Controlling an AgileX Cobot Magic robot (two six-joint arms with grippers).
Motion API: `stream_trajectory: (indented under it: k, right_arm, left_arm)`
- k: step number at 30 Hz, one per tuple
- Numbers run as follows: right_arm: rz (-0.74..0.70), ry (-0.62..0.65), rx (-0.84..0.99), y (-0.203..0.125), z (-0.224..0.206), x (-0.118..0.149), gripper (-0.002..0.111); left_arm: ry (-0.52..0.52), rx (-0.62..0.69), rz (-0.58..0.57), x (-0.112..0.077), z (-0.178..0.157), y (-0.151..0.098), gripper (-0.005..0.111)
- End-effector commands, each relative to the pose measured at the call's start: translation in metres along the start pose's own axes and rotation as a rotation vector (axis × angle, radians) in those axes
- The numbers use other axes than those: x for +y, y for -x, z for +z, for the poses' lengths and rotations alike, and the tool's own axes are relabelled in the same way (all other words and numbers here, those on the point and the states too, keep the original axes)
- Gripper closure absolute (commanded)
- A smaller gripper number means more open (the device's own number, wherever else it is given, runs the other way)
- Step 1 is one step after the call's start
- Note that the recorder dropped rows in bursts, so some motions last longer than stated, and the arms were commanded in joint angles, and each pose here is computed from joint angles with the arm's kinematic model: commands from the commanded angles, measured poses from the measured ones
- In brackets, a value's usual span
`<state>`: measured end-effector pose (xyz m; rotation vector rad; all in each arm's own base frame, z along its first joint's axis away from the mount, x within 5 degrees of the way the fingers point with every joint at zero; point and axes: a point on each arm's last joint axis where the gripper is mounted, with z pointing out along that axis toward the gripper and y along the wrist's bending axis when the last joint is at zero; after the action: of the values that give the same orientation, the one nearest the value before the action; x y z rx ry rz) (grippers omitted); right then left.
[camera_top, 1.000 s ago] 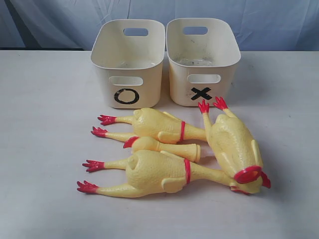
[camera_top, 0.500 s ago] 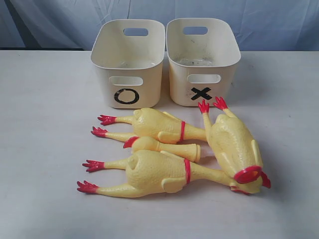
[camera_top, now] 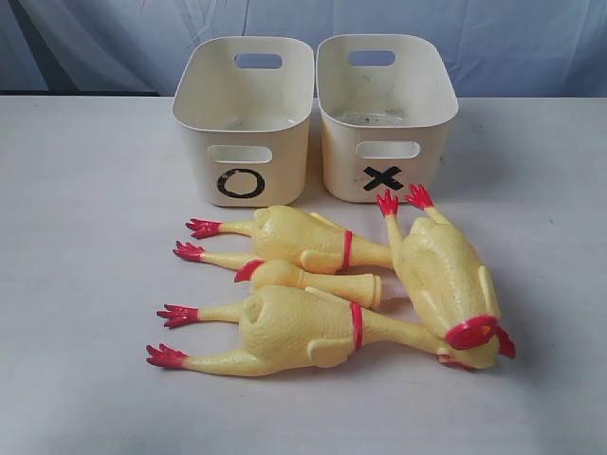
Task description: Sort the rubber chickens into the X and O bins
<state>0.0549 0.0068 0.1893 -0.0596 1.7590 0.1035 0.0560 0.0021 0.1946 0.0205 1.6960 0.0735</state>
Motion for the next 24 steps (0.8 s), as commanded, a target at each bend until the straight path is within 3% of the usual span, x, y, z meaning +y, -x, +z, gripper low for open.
stream_trajectory:
  k: [1, 11, 17, 20, 24]
  right_arm:
    - [0.057, 0.001, -0.107, 0.009, -0.001, 0.000, 0.107]
    - [0.070, -0.003, -0.167, 0.014, -0.001, -0.001, 0.107]
    - [0.622, 0.066, -0.259, 0.023, -0.003, -0.001, 0.107]
    - [0.726, 0.070, -0.300, 0.026, -0.004, -0.004, 0.107]
    - [0.745, 0.052, -0.368, 0.030, -0.006, -0.007, 0.107]
  left_arm:
    - [0.002, -0.008, -0.008, 0.000, 0.000, 0.000, 0.092]
    - [0.002, -0.011, -0.008, 0.000, 0.000, 0.000, 0.092]
    - [0.002, -0.011, -0.008, 0.000, 0.000, 0.000, 0.092]
    - [0.002, -0.011, -0.008, 0.000, 0.000, 0.000, 0.092]
    - [0.002, -0.011, -0.008, 0.000, 0.000, 0.000, 0.092]
